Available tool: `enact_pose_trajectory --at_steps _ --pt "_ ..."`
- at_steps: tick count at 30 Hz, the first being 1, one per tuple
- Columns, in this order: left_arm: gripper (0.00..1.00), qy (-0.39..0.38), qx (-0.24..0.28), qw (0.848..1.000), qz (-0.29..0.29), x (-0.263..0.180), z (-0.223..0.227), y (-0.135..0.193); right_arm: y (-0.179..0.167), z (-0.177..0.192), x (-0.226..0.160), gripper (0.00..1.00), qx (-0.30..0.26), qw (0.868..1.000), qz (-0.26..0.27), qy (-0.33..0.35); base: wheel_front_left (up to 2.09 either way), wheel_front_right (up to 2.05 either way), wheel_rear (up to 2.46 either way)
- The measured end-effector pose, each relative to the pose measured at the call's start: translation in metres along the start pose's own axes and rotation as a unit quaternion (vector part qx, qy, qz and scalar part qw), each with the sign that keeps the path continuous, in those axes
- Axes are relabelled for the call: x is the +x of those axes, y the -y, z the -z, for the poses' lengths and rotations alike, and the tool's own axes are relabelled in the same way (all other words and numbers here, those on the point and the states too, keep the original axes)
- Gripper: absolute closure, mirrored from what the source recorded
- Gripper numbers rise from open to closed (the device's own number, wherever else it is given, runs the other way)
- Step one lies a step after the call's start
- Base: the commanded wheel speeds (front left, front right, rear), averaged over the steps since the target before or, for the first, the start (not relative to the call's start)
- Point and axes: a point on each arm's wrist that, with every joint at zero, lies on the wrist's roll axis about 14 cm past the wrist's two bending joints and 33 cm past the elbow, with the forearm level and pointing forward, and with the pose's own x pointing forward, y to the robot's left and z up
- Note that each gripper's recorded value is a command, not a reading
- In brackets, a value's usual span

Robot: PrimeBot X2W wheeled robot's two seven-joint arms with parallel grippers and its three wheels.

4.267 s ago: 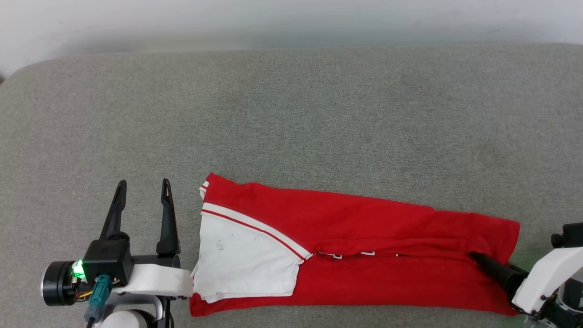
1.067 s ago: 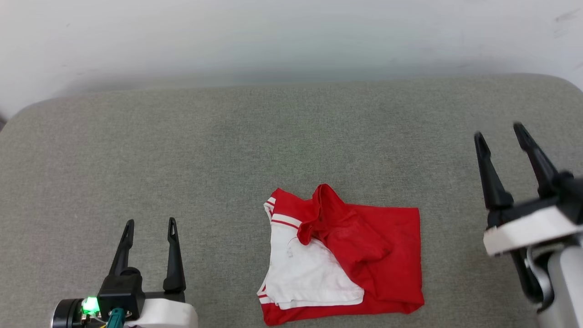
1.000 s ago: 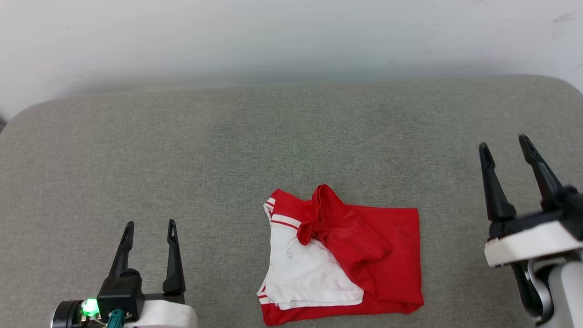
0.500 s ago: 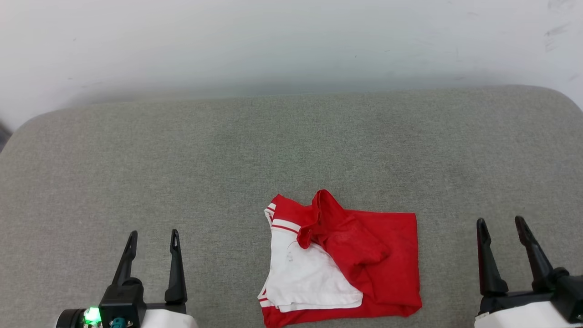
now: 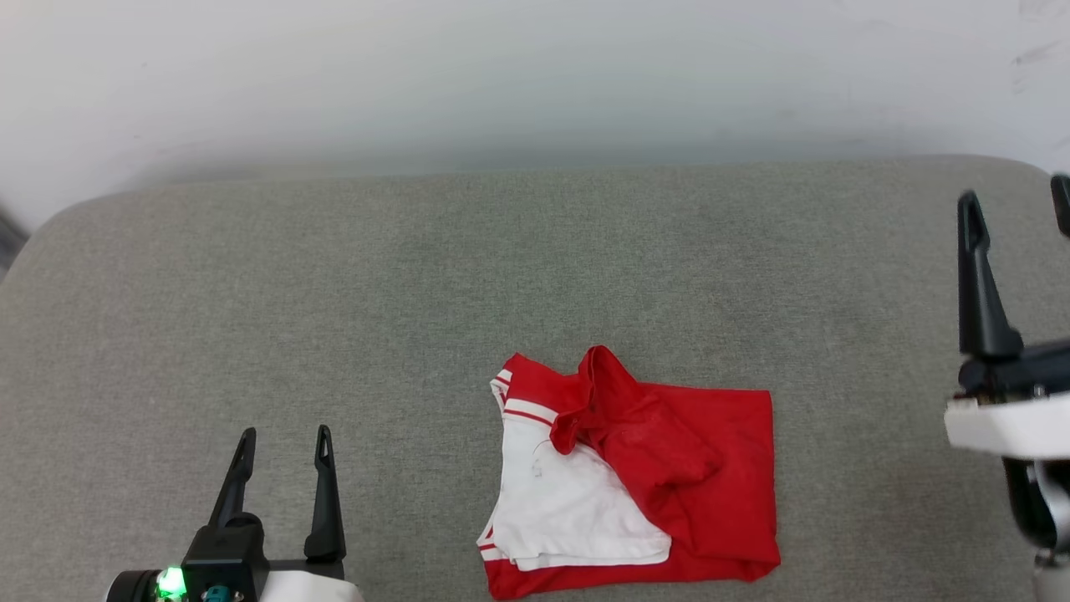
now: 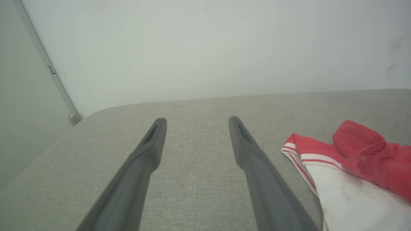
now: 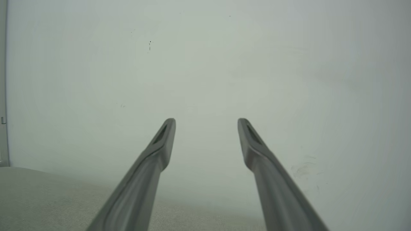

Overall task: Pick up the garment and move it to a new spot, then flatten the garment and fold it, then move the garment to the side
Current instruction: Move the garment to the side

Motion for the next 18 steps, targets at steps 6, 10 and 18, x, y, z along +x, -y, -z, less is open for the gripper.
enact_pose_trajectory --at_steps 6,10,18 --pt "0.00 -0.004 -0.001 1.000 0.001 0.003 0.003 0.000 -0.013 0.042 0.024 0.00 0.032 0.986 -0.065 -0.150 0.00 0.00 0.00" --pt "0.00 -0.008 -0.001 1.000 0.001 0.005 0.006 0.000 -0.016 0.087 0.007 0.00 0.096 0.941 -0.087 -0.312 0.00 0.00 0.00" --pt "0.00 -0.015 -0.003 1.000 0.002 0.014 0.012 0.002 -0.036 0.156 -0.070 0.00 0.256 0.792 -0.105 -0.543 0.00 0.00 0.00"
